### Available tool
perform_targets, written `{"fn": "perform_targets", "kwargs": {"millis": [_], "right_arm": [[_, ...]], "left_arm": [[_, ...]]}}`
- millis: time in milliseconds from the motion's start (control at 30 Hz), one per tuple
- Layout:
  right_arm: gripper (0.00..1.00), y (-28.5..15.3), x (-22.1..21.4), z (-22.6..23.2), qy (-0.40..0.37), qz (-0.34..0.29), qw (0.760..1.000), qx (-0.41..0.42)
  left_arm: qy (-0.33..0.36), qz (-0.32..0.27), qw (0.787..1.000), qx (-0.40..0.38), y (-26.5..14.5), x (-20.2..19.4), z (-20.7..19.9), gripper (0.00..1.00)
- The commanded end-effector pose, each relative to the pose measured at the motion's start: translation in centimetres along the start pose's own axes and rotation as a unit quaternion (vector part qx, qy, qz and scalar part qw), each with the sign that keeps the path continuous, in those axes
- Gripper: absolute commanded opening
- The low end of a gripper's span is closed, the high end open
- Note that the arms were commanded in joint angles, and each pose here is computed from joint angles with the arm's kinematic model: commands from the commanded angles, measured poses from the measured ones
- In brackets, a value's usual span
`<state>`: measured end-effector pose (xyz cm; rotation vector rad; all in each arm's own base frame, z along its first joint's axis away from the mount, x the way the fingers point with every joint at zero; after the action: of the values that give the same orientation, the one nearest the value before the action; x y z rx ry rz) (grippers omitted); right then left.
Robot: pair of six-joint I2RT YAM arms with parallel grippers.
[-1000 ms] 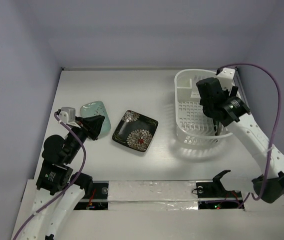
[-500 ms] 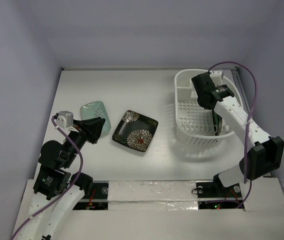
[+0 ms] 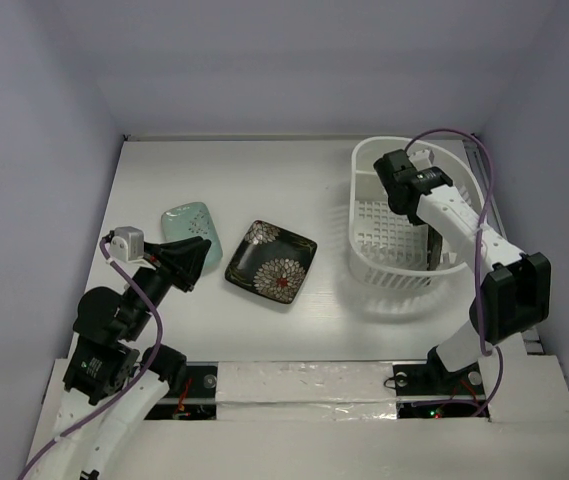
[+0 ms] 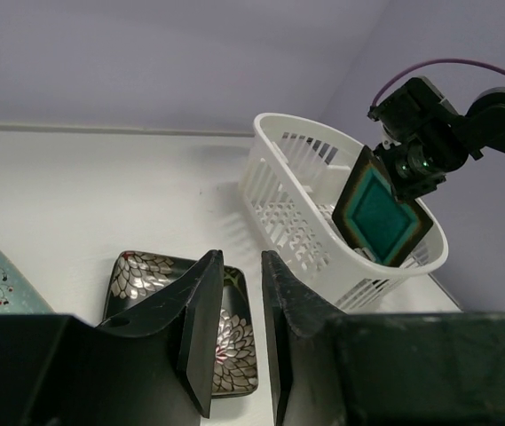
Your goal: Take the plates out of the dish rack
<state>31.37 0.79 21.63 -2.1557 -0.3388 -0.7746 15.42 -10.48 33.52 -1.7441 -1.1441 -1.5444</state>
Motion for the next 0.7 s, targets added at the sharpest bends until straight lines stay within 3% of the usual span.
{"fn": "perform_targets", "kwargs": {"millis": [0, 100, 300, 500, 667], "right_arm": [[0.08, -0.4, 0.8, -0.8, 0.013, -0.011, 1.000, -0.022], [0.00, -0.7, 1.1, -1.1, 0.008, -0.021, 0.999, -0.029], [0.00, -2.2, 2.6, -2.2, 0.002, -0.060, 0.996, -0.059], [0.00, -5.5, 6.1, -5.0, 0.059, -0.123, 0.987, -0.085], [0.00, -8.5, 8.3, -7.1, 0.133, -0.170, 0.975, -0.057]], "left_arm": [[0.004, -0.033, 0.999, -0.006, -0.4, 1.8, -0.4, 0.21], [0.004, -0.032, 0.999, -0.007, -0.4, 1.7, -0.4, 0.22], [0.003, -0.031, 0.999, -0.011, -0.3, 1.7, -0.6, 0.22], [0.003, -0.027, 1.000, -0.010, -0.2, 1.5, -0.5, 0.23], [0.004, -0.025, 1.000, -0.011, -0.2, 1.4, -0.5, 0.33]]}}
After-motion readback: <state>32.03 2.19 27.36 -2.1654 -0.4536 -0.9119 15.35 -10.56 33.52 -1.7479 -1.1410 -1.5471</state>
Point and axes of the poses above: each gripper's point midway between its finger pads, its own y axis out along the fingers, its own z axis along the line the jaws close on, x = y × z, the point moved 3 cm from there along -y, back along the fingers, and after that the axes turned 12 degrees about y, right-handed, at the moved point
